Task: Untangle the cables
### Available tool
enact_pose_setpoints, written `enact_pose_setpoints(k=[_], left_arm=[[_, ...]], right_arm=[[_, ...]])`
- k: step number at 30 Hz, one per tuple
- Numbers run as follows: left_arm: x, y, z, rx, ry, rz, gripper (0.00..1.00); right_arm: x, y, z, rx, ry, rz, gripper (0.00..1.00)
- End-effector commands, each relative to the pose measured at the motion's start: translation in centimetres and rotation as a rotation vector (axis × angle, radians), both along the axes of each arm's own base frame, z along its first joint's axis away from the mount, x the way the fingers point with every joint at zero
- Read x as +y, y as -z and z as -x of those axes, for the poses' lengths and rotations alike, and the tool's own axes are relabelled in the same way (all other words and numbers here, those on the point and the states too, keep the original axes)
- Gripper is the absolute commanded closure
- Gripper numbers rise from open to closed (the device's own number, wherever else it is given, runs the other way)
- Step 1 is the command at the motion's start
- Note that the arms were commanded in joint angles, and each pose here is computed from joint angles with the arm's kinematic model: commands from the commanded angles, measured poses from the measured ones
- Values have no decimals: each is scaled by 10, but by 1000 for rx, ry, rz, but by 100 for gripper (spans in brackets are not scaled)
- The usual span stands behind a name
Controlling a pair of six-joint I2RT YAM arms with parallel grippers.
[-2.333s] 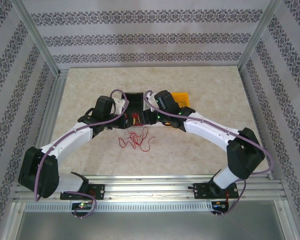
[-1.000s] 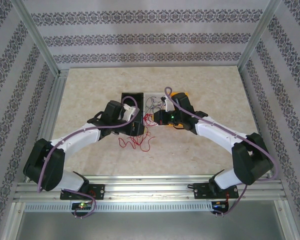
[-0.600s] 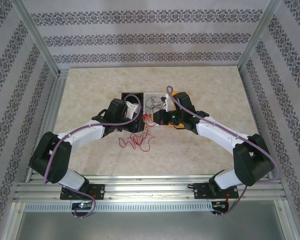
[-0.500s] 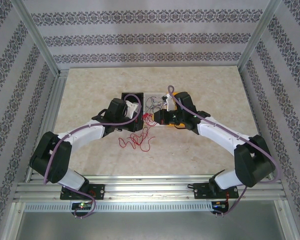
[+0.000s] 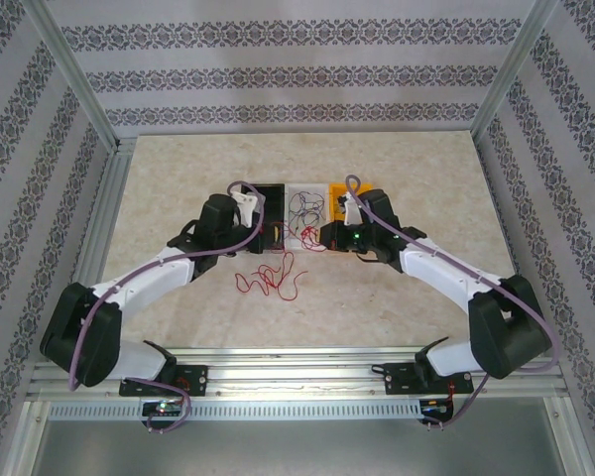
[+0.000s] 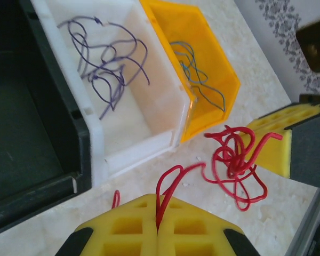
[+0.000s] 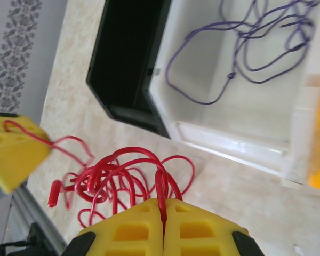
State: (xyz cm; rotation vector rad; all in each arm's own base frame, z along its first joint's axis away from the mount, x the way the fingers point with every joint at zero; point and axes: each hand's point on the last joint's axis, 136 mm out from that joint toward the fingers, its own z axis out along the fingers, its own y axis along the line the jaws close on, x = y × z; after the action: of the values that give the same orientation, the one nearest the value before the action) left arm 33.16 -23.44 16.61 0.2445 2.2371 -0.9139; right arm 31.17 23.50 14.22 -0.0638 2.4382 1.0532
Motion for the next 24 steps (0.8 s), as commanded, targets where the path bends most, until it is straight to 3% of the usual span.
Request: enact_pose_setpoints(k=[1, 12, 19, 24], left_arm=[[20, -25, -16, -71, -113, 46, 100], [76, -53, -47, -125, -332, 121, 100], [39, -32, -30, -72, -131, 91, 100], [46, -23, -26, -61, -180, 83, 100]], right_arm=[[-23, 9, -2, 9, 96, 54, 94], [-72, 26, 1, 15, 301, 125, 94], [-74, 41, 25, 55, 258, 124, 93], [-87, 67, 50, 115, 270, 173, 92]])
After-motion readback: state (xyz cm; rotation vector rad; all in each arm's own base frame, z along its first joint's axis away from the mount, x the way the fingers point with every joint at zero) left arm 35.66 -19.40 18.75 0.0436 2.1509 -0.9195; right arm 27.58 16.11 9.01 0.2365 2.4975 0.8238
